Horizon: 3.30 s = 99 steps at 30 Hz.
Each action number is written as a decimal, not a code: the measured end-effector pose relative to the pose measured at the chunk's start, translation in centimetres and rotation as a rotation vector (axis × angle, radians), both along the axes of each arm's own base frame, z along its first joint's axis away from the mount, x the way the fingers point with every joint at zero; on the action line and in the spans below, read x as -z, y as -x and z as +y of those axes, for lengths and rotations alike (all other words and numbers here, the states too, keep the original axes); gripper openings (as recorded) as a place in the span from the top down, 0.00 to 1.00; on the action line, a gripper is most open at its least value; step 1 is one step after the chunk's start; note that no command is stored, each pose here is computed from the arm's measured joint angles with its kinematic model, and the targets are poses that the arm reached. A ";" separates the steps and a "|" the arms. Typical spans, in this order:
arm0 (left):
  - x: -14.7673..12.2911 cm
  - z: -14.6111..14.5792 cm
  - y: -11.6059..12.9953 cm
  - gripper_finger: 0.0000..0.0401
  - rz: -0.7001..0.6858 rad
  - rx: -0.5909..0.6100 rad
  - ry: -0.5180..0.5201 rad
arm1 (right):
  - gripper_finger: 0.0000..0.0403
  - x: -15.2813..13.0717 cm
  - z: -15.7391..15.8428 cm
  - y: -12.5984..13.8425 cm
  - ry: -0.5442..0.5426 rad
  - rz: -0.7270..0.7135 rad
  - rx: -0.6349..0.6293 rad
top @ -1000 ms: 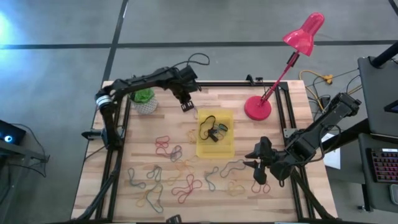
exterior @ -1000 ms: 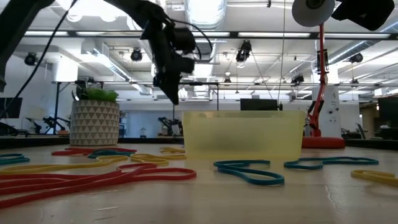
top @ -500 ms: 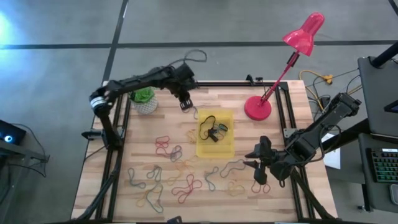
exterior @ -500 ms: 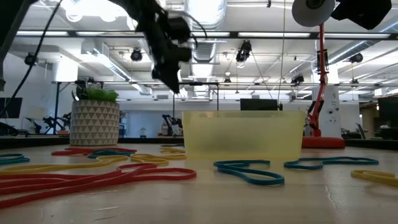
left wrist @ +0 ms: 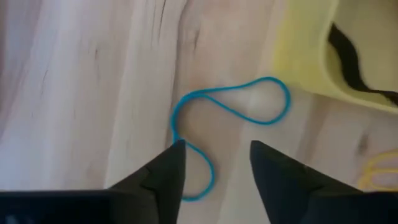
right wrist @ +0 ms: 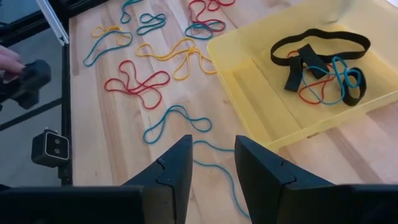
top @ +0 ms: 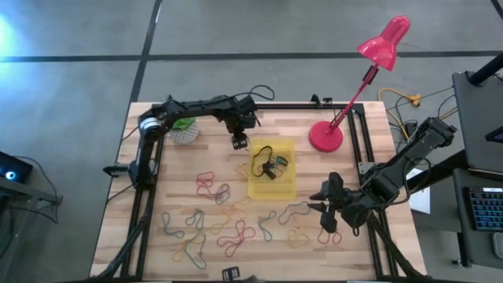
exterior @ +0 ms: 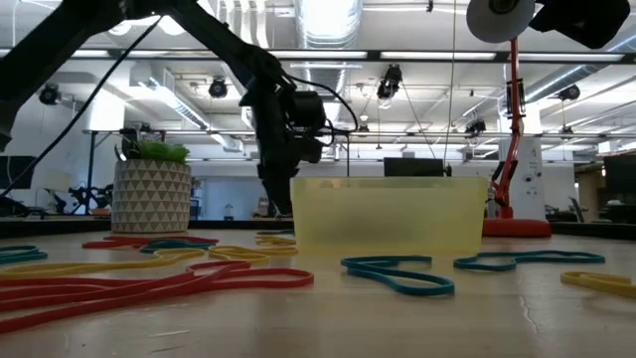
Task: Pick and place rubber bands into bin
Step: Put the blue rubber band into the bin
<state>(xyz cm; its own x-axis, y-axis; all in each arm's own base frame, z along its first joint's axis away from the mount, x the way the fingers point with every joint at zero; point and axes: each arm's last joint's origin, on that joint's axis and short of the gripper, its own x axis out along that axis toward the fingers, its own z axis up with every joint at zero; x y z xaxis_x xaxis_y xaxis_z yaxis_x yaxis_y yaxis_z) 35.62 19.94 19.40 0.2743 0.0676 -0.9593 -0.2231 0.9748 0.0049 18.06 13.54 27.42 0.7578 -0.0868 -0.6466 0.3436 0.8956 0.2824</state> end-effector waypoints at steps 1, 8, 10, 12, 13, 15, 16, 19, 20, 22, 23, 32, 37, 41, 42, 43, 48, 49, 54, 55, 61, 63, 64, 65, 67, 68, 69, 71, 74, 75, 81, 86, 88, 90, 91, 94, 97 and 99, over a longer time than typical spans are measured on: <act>0.1 0.1 -0.1 0.56 0.001 0.012 -0.016 | 0.72 0.0 0.0 0.0 -0.001 0.000 0.001; 0.8 0.5 -0.3 0.51 0.010 0.133 -0.072 | 0.74 0.0 0.0 0.0 -0.014 -0.003 0.013; 1.1 0.7 -0.4 0.51 0.015 0.155 -0.076 | 0.74 0.0 0.0 0.0 -0.015 -0.004 0.016; 1.5 1.0 -0.2 0.51 0.029 0.157 -0.073 | 0.75 0.0 0.0 0.0 -0.018 -0.005 0.020; 1.7 1.1 -0.2 0.51 0.036 0.154 -0.072 | 0.75 0.0 0.0 0.0 -0.020 -0.005 0.022; 2.0 1.5 -0.1 0.51 0.040 0.146 -0.071 | 0.76 0.0 0.0 0.0 -0.023 -0.005 0.025; 2.0 1.6 0.0 0.51 0.040 0.143 -0.071 | 0.76 0.0 0.0 0.0 -0.023 -0.005 0.025; 2.2 2.0 0.1 0.51 0.044 0.121 -0.061 | 0.75 0.0 0.0 0.0 -0.020 -0.005 0.023; 2.4 2.0 0.2 0.51 0.050 0.113 -0.054 | 0.75 0.0 0.0 0.0 -0.020 -0.005 0.023; 2.8 2.2 0.2 0.51 0.056 0.090 -0.037 | 0.75 0.0 0.0 0.0 -0.018 -0.004 0.022; 3.1 2.3 0.2 0.51 0.057 0.086 -0.026 | 0.75 0.0 0.0 0.0 -0.016 -0.004 0.021; 3.9 2.3 0.0 0.51 0.064 0.044 0.027 | 0.77 0.1 0.0 0.0 -0.010 -0.001 0.022; 3.8 2.2 -0.2 0.51 0.057 0.048 0.037 | 0.77 0.1 -0.1 0.0 -0.007 -0.002 0.025; 3.7 1.8 -0.6 0.51 0.018 0.071 0.069 | 0.78 0.1 -0.1 0.0 0.006 -0.009 0.037; 3.7 1.7 -0.7 0.51 0.013 0.079 0.083 | 0.78 0.1 -0.1 0.0 0.008 -0.010 0.039; 3.7 1.6 -0.7 0.51 0.012 0.087 0.085 | 0.78 0.1 -0.1 0.0 0.008 -0.011 0.039; 3.8 1.4 -0.8 0.51 0.021 0.109 0.077 | 0.77 0.1 -0.1 0.0 -0.001 -0.011 0.047; 3.9 1.4 -0.7 0.52 0.022 0.109 0.078 | 0.77 0.1 -0.1 0.0 -0.003 -0.012 0.049; 4.1 1.3 -0.5 0.63 0.058 0.075 0.045 | 0.79 0.1 -0.1 0.0 -0.008 -0.013 0.053; 4.2 1.3 -0.5 0.67 0.061 0.071 0.048 | 0.79 0.1 -0.1 0.0 -0.010 -0.013 0.054; 4.6 1.1 -0.3 0.94 0.077 0.050 0.053 | 0.79 0.1 -0.1 0.0 -0.012 -0.013 0.056; 4.6 1.1 -0.2 0.98 0.079 0.047 0.053 | 0.79 0.1 -0.1 0.0 -0.012 -0.013 0.056; 4.6 1.1 -0.2 0.98 0.080 0.047 0.052 | 0.79 0.1 -0.1 0.0 -0.012 -0.014 0.056; 4.6 1.1 -0.2 0.98 0.081 0.046 0.052 | 0.79 0.1 -0.1 0.0 -0.012 -0.014 0.056; 4.6 1.1 -0.2 0.99 0.083 0.045 0.050 | 0.79 0.1 -0.1 0.0 -0.013 -0.014 0.056; 4.5 1.1 -0.2 1.00 0.084 0.044 0.047 | 0.79 0.1 -0.1 0.0 -0.013 -0.014 0.056; 4.4 1.1 -0.2 1.00 0.084 0.043 0.043 | 0.80 0.1 -0.1 0.0 -0.013 -0.014 0.056; 4.1 1.1 -0.1 1.00 0.082 0.039 0.031 | 0.81 0.1 -0.1 0.0 -0.013 -0.014 0.055; 3.3 1.2 0.1 1.00 0.086 0.026 0.005 | 0.81 0.1 -0.1 0.0 -0.012 -0.014 0.054; 3.0 1.3 0.1 1.00 0.090 0.018 -0.005 | 0.81 0.1 -0.1 0.0 -0.012 -0.014 0.054; 0.4 1.3 0.9 1.00 0.039 -0.008 -0.031 | 0.80 0.1 -0.1 0.0 -0.005 -0.011 0.049; -1.7 1.0 1.5 1.00 -0.002 -0.012 -0.042 | 0.81 0.1 -0.1 0.0 0.002 -0.009 0.042; -3.3 0.9 1.8 1.00 -0.046 -0.029 -0.062 | 0.82 0.1 -0.1 0.0 0.008 -0.007 0.038; -4.6 0.7 2.2 1.00 -0.082 -0.037 -0.079 | 0.82 0.1 -0.1 0.0 0.011 -0.007 0.035; -5.1 0.6 2.4 1.00 -0.096 -0.037 -0.085 | 0.82 0.1 -0.1 0.0 0.014 -0.006 0.033; -6.8 0.2 3.0 1.00 -0.138 -0.040 -0.102 | 0.81 0.1 -0.1 0.0 0.018 -0.005 0.030; -8.9 -0.3 3.7 1.00 -0.197 -0.056 -0.128 | 0.80 0.1 -0.1 0.0 0.020 -0.005 0.029; -10.2 -0.6 4.3 1.00 -0.231 -0.060 -0.147 | 0.80 0.2 -0.1 0.0 0.025 -0.003 0.025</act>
<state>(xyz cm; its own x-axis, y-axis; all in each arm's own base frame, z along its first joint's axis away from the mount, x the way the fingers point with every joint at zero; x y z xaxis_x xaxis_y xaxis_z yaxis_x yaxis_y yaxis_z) 31.32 19.32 29.60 0.4760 0.2242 -0.8504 -0.2924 0.9523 0.0874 18.01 13.39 27.27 0.7574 -0.1219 -0.6415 0.3652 0.8935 0.2613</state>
